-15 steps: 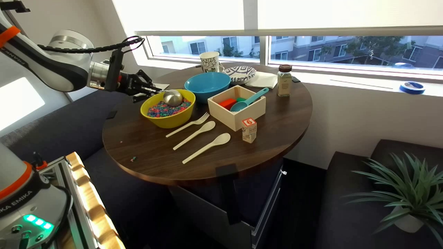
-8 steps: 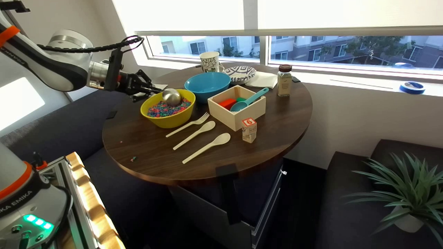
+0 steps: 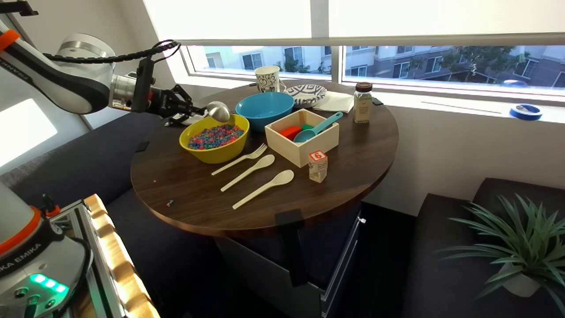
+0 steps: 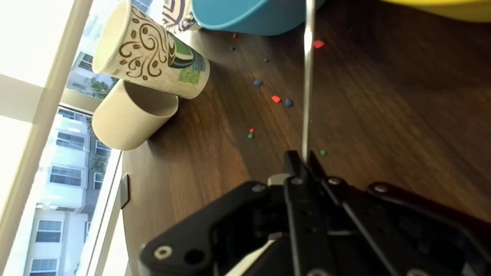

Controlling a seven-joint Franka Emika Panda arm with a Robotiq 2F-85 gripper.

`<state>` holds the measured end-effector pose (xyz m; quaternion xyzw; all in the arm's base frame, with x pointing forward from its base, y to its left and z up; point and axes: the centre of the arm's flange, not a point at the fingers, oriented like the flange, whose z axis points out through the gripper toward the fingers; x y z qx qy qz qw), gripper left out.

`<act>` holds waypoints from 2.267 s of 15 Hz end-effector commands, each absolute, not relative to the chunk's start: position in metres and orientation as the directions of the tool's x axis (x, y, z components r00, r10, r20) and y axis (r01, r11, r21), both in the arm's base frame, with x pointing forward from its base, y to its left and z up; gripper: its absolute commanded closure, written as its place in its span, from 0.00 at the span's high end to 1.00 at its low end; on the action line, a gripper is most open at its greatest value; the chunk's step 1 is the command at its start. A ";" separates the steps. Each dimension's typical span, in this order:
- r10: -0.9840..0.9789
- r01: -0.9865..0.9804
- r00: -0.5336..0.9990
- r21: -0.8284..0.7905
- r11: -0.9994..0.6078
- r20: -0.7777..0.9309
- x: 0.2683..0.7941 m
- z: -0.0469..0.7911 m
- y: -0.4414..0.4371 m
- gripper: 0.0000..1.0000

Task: Pick up the silver utensil, scoop some of the substance from the yellow bowl and pour it into the blue bowl, put the silver utensil back on the yellow bowl and table

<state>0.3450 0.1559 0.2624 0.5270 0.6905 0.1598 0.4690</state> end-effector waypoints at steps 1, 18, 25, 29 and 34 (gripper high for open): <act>0.867 0.561 0.002 0.718 0.412 -0.499 0.323 0.273 0.153 0.01; 0.989 0.512 0.121 0.848 -0.138 0.088 0.322 0.409 0.066 0.01; 0.955 0.446 0.228 0.852 -0.274 0.188 0.305 0.387 0.044 0.01; 0.954 0.458 0.230 0.844 -0.280 0.192 0.338 0.402 0.045 0.04; 0.954 0.475 0.244 0.837 -0.272 0.172 0.340 0.373 0.049 0.01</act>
